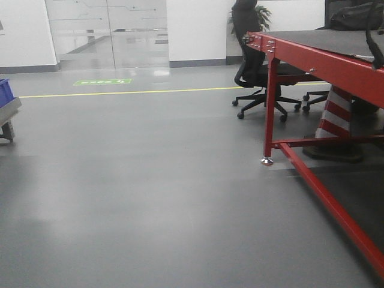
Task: Move two blue bins to right shelf middle
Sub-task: 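Drive across the open floor carrying the turquoise bin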
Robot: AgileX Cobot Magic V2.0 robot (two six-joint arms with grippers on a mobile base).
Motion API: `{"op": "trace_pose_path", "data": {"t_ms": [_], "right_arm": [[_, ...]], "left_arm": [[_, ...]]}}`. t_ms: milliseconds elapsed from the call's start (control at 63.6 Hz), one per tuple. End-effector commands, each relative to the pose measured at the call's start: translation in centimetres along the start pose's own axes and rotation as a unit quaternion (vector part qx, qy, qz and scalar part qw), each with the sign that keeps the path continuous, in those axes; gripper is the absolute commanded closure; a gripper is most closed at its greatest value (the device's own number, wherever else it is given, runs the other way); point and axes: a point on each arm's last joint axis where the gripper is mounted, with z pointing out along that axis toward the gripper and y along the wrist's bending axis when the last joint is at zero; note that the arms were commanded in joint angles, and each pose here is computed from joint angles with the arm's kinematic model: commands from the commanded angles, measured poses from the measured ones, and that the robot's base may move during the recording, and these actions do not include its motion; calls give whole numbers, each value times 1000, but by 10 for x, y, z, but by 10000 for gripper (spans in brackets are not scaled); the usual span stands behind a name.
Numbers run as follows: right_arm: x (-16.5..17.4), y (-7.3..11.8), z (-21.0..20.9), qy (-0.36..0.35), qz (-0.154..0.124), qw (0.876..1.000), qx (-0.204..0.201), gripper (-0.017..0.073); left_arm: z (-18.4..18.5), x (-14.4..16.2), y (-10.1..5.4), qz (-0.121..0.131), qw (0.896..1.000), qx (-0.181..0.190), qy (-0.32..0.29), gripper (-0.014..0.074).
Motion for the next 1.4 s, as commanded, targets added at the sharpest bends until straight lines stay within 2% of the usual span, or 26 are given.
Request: {"op": "trace_pose_path", "data": {"t_ms": [0, 1384], "right_arm": [[-22, 11, -14, -83, 17, 996, -27, 712], [-22, 11, -14, -83, 17, 996, -27, 712]], "left_arm": [[-12, -15, -6, -7, 998, 20, -57, 704], [-12, -15, -6, -6, 998, 19, -57, 704]]}}
